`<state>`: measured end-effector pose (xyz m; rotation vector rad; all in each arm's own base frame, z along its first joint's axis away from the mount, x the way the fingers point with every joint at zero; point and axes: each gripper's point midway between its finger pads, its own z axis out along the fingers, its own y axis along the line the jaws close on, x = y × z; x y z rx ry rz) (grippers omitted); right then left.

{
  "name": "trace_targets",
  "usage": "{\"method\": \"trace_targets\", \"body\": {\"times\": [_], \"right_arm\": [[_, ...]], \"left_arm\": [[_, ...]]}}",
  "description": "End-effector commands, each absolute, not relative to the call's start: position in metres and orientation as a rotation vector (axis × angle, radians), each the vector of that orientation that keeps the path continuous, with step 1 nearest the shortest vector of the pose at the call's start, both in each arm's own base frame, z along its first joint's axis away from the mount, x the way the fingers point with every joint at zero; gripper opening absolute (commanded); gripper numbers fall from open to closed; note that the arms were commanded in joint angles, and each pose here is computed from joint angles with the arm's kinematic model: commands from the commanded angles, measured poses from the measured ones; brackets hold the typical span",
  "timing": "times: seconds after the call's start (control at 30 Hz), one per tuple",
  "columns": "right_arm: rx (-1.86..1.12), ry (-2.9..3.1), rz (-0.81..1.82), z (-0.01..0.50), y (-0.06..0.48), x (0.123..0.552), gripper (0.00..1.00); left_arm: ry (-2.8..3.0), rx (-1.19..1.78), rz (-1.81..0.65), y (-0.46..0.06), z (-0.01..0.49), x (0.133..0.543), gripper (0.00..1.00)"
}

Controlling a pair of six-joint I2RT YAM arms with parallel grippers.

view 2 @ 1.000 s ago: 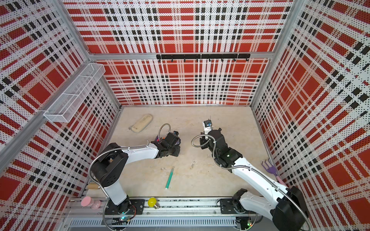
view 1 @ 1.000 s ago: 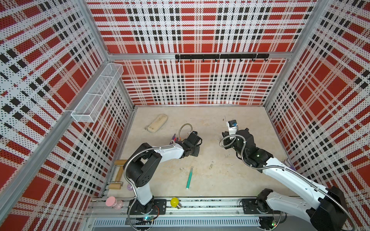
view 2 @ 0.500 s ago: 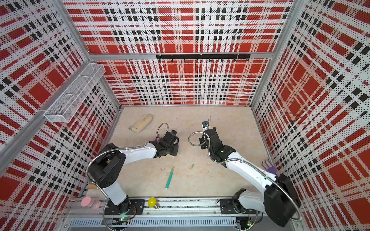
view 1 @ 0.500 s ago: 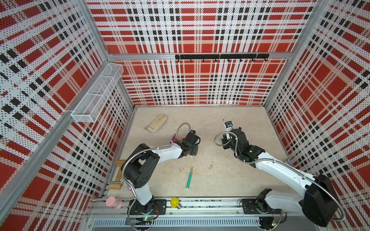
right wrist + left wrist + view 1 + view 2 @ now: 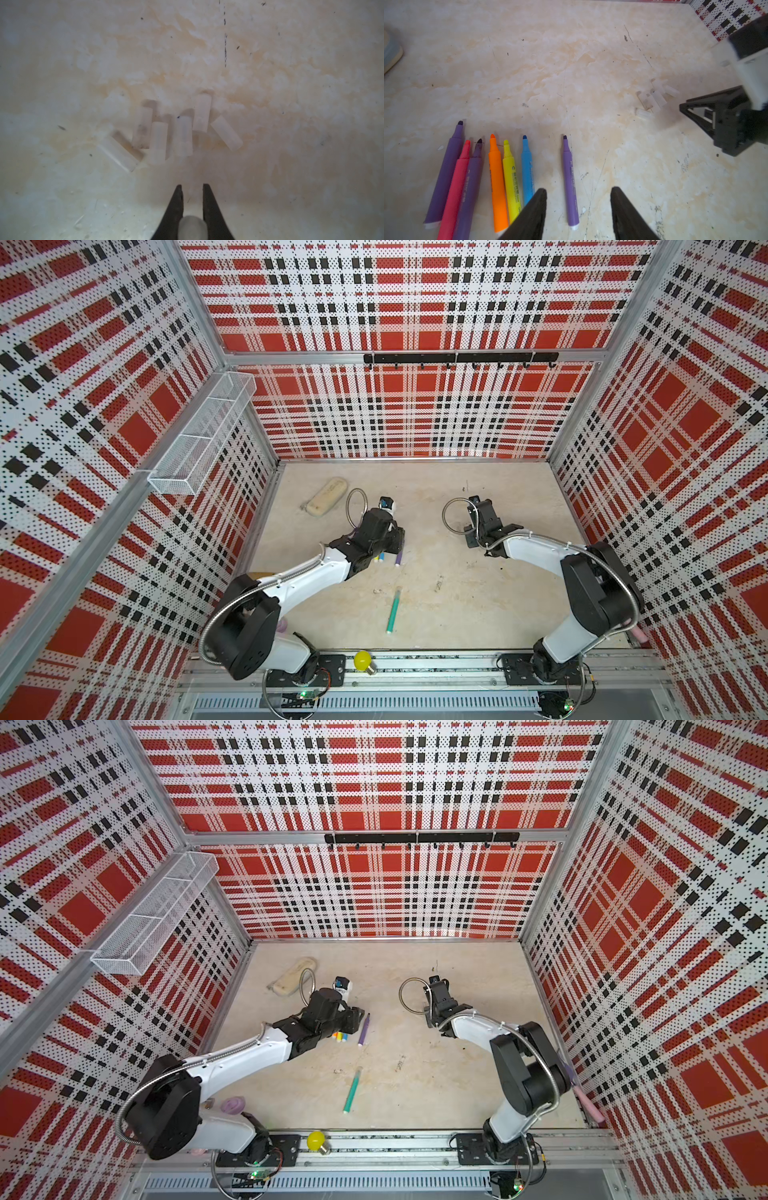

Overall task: Remove pen caps from pens
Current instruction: Place the pen cap to the middle-right of the table.

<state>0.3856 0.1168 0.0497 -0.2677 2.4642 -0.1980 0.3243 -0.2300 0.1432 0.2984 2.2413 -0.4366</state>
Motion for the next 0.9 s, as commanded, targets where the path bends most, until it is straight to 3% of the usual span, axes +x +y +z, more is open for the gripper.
{"method": "trace_targets", "body": {"times": [0.0, 0.5, 0.87], "right_arm": [[-0.271, 2.431, -0.198, 0.057, 0.121, 0.396, 0.05], [-0.284, 2.439, -0.187, 0.055, 0.124, 0.397, 0.22], [-0.275, 2.415, -0.166, 0.066, 0.125, 0.396, 0.31]], "left_arm": [[2.216, 0.336, -0.459, -0.23, 0.152, 0.306, 0.54], [2.254, 0.368, -0.498, -0.216, 0.143, 0.238, 0.58], [2.387, 0.382, -0.47, -0.211, 0.085, 0.186, 0.61]]}}
